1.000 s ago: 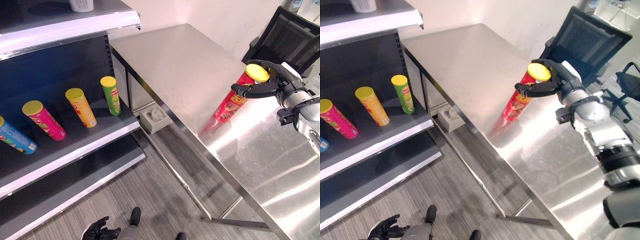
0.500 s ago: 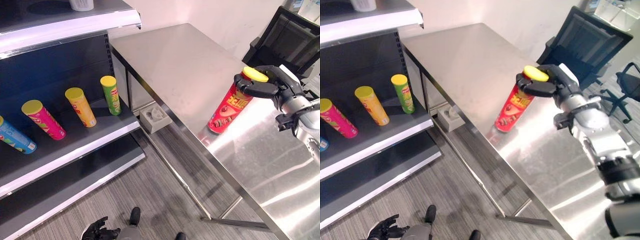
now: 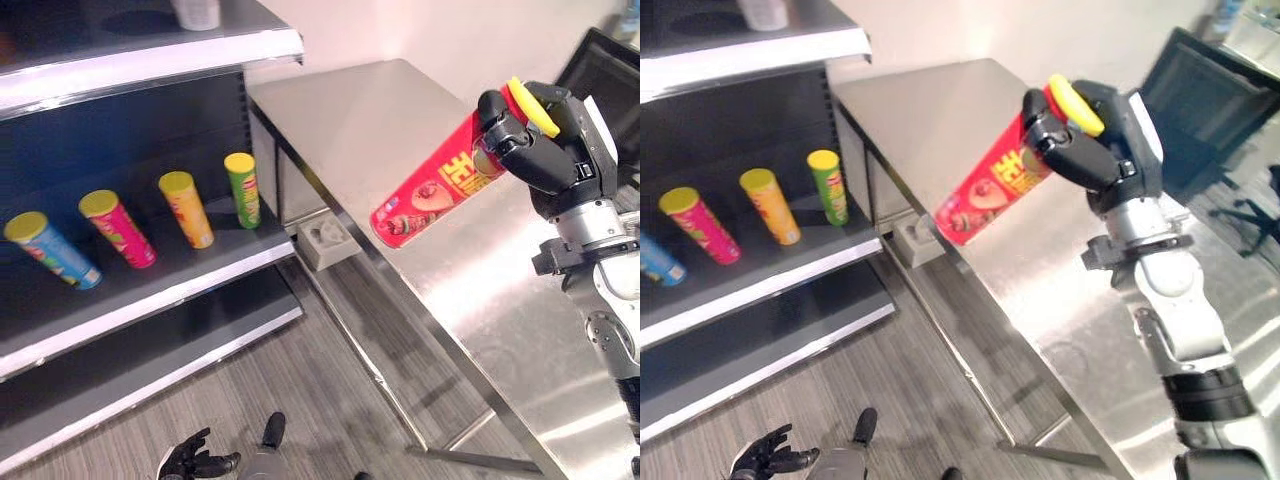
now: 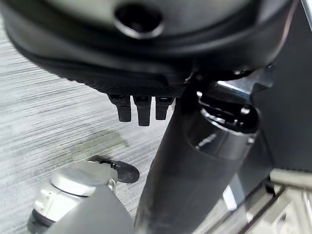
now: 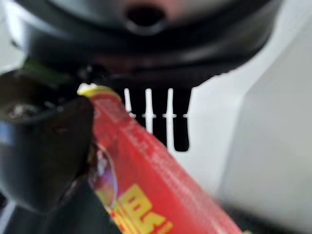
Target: Put the goods on the table back onto the shelves and tidy them up.
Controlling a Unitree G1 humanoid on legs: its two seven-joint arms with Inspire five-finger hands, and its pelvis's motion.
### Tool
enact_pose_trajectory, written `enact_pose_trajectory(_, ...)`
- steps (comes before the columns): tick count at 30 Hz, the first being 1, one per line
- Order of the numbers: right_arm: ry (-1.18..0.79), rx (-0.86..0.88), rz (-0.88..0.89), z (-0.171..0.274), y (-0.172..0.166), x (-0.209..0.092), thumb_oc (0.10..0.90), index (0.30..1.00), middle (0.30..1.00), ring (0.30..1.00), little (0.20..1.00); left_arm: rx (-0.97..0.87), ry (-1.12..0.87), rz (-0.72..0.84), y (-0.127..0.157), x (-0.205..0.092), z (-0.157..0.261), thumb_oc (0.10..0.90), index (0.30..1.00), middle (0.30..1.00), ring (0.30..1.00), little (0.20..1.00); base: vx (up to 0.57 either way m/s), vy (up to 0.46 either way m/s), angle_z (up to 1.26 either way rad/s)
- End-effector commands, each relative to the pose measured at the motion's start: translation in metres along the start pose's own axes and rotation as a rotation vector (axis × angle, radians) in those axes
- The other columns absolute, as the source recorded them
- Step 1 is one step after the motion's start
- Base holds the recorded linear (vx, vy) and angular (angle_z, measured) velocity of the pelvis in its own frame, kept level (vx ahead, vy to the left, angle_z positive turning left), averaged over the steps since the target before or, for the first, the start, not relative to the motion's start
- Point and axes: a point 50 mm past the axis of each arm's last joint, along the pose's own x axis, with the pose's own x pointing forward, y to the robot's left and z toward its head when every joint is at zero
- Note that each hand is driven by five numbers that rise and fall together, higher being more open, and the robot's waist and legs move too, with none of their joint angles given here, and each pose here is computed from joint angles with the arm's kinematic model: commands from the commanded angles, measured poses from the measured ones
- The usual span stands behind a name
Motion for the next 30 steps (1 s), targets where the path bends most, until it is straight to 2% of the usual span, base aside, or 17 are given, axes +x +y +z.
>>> enact_pose_trajectory(1,-0.407,-0.025,0.005,0.077,-0.005,0.020,0.400,0.300,0.300,0.300,0.300,-0.001,-0.028,0.042,0.012,0.002,0.010,0.800,0.900,0.900,0.900,0.900,-0.38,-0.123,1.81)
enact_pose_trajectory(7,-0.419,-0.106,0.120,0.078,0.021,0.022,0.400,0.300,0.300,0.300,0.300,0.001,0.015,0.056,0.015,-0.003,-0.007,0.800,0.900,0.900,0.900,0.900,-0.22,0.085,1.03)
enact_pose_trajectory(14,-0.381,-0.160,0.190,0.071,0.038,0.017,0.400,0.300,0.300,0.300,0.300,0.019,0.026,0.045,0.013,-0.005,-0.012,0.800,0.900,0.900,0.900,0.900,-0.08,0.276,0.47)
enact_pose_trajectory(20,-0.353,-0.168,0.165,0.058,0.042,0.005,0.400,0.300,0.300,0.300,0.300,0.097,-0.022,0.001,0.006,0.000,0.004,0.800,0.900,0.900,0.900,0.900,-0.11,0.370,0.61)
enact_pose_trajectory(23,-0.336,-0.247,0.135,0.052,0.046,-0.002,0.400,0.300,0.300,0.300,0.300,0.147,-0.071,0.007,0.009,0.003,0.019,0.800,0.900,0.900,0.900,0.900,-0.11,0.431,0.34)
enact_pose_trajectory(30,-0.337,-0.300,0.124,0.049,0.047,-0.008,0.400,0.300,0.300,0.300,0.300,0.188,-0.141,-0.001,0.009,0.006,0.040,0.800,0.900,0.900,0.900,0.900,-0.01,0.249,0.48)
